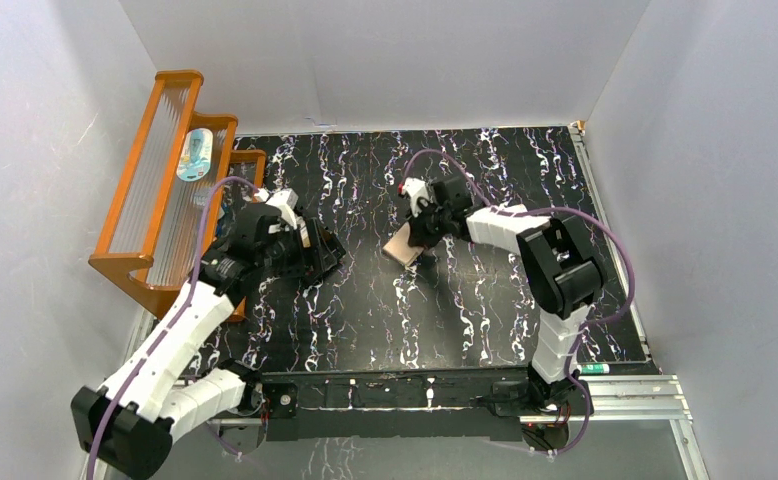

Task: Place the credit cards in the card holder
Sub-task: Open the card holder at the center of the board.

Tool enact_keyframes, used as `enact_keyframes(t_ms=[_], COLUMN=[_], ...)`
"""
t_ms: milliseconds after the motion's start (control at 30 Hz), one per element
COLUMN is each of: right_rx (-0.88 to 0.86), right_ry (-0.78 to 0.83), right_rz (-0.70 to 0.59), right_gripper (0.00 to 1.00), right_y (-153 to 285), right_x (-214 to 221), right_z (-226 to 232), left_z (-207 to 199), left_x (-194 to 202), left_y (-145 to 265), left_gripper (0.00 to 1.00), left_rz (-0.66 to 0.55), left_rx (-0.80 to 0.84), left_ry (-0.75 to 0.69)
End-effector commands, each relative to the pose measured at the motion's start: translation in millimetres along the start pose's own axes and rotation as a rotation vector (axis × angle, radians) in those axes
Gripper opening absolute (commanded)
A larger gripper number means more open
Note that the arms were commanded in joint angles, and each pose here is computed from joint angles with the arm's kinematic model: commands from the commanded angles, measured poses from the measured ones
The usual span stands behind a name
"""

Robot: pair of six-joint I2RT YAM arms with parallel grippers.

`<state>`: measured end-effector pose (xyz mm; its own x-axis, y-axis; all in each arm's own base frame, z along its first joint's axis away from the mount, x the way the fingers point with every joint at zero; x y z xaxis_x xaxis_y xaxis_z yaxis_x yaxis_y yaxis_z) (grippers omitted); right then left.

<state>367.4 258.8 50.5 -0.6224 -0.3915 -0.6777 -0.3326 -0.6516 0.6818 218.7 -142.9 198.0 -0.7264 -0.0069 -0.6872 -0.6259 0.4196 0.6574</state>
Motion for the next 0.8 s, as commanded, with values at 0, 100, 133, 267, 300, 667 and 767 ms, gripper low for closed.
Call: enact_keyframes(t_ms=[0, 100, 133, 267, 300, 667, 767], right_rx=[-0.120, -0.157, -0.169, -0.182, -0.177, -0.251, -0.292], right_ry=[-0.011, -0.024, -0.020, -0.015, -0.016, -0.071, -0.094], right_rz=[0.037, 0.019, 0.001, -0.041, -0.044, -0.125, -0.245], right_gripper=[0.00, 0.00, 0.00, 0.00, 0.00, 0.00, 0.00], right_y=[3, 14, 21, 37, 39, 52, 66], right_x=[25, 28, 25, 26, 29, 39, 23], right_z=[62, 85, 92, 103, 103, 119, 130], left_z=[-13, -18, -22, -39, -43, -87, -90], left_x=[-6, -3, -3, 4, 8, 41, 52], left_y=[-14, -27, -31, -51, -57, -131, -142], left_gripper=[0.68, 0.58, 0.54, 0.32, 0.26, 0.00, 0.00], left_rz=[0.052, 0.102, 0.116, 0.163, 0.176, 0.255, 0.285], left_rx=[0.051, 0.074, 0.087, 0.122, 0.128, 0.191, 0.183], left_ry=[0.061, 0.071, 0.071, 0.078, 0.081, 0.079, 0.058])
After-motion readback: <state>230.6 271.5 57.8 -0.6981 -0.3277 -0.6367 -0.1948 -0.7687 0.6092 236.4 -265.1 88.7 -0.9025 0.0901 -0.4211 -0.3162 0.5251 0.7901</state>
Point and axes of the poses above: each gripper's point midway between its finger pads, its own y axis back along the fingers, its own z axis along the line the jaws close on, x = y × z, the point moved 2 cm from there along y, back along the fingers, and after that the axes turned 11 degrees about -y, right-handed, at the moved point
